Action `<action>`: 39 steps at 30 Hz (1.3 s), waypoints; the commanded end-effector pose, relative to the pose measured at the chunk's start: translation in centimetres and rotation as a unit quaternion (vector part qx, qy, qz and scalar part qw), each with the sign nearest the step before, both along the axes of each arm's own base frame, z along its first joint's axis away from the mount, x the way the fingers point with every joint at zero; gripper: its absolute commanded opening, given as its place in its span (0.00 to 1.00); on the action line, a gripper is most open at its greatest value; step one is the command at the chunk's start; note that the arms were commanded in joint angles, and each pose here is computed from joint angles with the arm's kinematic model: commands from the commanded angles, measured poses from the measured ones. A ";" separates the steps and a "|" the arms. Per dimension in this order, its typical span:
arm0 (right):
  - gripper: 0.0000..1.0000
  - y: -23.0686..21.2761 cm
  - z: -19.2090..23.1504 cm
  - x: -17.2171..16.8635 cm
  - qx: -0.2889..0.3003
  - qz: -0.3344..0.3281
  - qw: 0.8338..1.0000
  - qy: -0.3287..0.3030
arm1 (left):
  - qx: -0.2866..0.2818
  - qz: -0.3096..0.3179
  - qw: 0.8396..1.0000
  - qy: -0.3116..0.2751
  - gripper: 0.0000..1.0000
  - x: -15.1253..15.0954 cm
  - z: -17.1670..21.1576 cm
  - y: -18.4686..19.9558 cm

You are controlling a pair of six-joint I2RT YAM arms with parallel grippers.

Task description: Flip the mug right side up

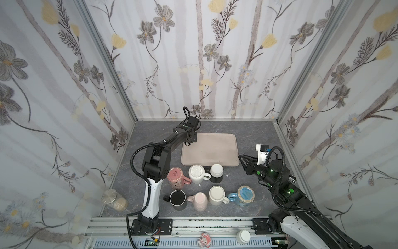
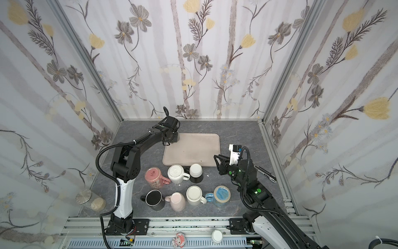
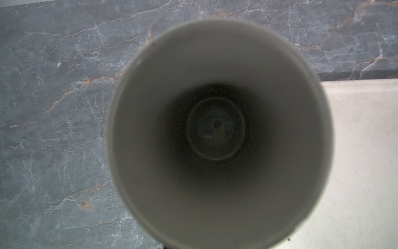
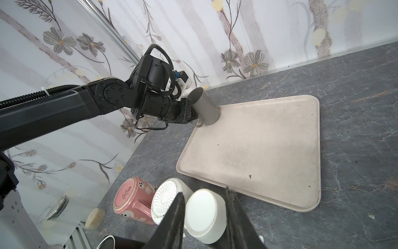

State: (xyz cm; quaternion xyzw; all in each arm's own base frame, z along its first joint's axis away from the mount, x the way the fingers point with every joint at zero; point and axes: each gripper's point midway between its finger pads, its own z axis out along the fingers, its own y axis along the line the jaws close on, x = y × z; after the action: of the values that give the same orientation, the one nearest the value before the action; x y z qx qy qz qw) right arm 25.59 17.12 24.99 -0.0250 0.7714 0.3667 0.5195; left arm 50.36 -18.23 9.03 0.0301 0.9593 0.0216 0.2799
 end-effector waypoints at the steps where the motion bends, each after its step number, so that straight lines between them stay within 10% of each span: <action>1: 0.37 0.0 0.5 0.1 0.007 0.000 1.000 -0.008 | 0.002 0.010 1.000 -0.014 0.31 0.6 0.7 0.3; 11: 0.57 0.0 0.5 0.1 0.006 0.001 1.000 -0.005 | -0.023 0.023 0.998 -0.056 0.46 1.0 4.0 0.3; 19: 0.70 0.5 -0.9 0.2 -0.012 0.014 1.000 0.017 | -0.153 -0.009 0.978 -0.140 0.67 -1.1 13.0 -2.6; 27: 0.73 0.5 -3.6 0.8 -0.059 0.011 0.996 0.069 | -0.315 -0.106 0.917 -0.220 0.89 -9.1 20.2 -7.8; 39: 0.79 -1.3 -6.4 0.7 -0.100 -0.035 0.985 0.134 | -0.359 -0.273 0.874 -0.180 1.00 -23.7 16.4 -14.6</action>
State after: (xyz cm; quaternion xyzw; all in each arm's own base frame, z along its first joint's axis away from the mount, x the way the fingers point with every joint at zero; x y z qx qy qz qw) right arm 26.42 16.59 19.28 -0.0148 0.8550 0.2904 0.4295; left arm 28.69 -30.99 23.67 0.1547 0.8248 -0.3477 0.4182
